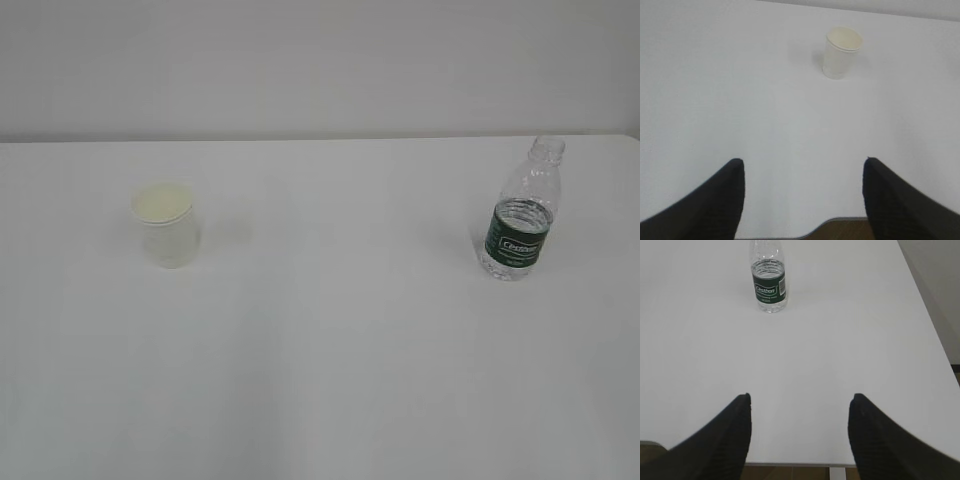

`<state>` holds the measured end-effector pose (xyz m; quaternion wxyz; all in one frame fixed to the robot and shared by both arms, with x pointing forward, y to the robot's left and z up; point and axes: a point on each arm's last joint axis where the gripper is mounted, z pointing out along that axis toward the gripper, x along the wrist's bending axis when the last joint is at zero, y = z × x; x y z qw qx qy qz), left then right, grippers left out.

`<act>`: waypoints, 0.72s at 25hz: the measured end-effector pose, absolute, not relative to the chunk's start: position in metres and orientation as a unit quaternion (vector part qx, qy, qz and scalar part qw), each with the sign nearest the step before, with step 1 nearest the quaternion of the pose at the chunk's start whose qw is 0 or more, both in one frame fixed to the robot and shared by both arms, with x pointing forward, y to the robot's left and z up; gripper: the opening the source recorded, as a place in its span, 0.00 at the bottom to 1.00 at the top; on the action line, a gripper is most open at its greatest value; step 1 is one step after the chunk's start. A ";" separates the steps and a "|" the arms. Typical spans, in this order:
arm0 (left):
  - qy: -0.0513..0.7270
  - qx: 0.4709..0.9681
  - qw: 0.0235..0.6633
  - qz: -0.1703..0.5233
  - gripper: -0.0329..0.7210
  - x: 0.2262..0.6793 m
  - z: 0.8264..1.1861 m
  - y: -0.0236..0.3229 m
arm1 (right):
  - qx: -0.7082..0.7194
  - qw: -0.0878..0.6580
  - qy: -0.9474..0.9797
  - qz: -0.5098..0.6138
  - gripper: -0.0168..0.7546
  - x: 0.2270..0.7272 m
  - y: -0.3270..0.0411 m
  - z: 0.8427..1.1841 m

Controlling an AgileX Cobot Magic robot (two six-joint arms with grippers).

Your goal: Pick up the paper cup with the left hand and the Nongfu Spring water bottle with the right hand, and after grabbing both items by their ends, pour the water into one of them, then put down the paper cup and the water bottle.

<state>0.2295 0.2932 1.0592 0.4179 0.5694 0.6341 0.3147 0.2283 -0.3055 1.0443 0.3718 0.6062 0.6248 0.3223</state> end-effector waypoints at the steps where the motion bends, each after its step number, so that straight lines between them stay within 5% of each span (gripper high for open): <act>1: 0.634 0.569 0.418 0.315 0.75 0.229 1.059 0.293 | 0.606 0.372 0.625 0.322 0.62 0.228 -0.305 1.044; 18: 0.634 0.569 0.418 0.315 0.74 0.229 1.059 0.293 | 0.606 0.372 0.625 0.322 0.62 0.228 -0.305 1.044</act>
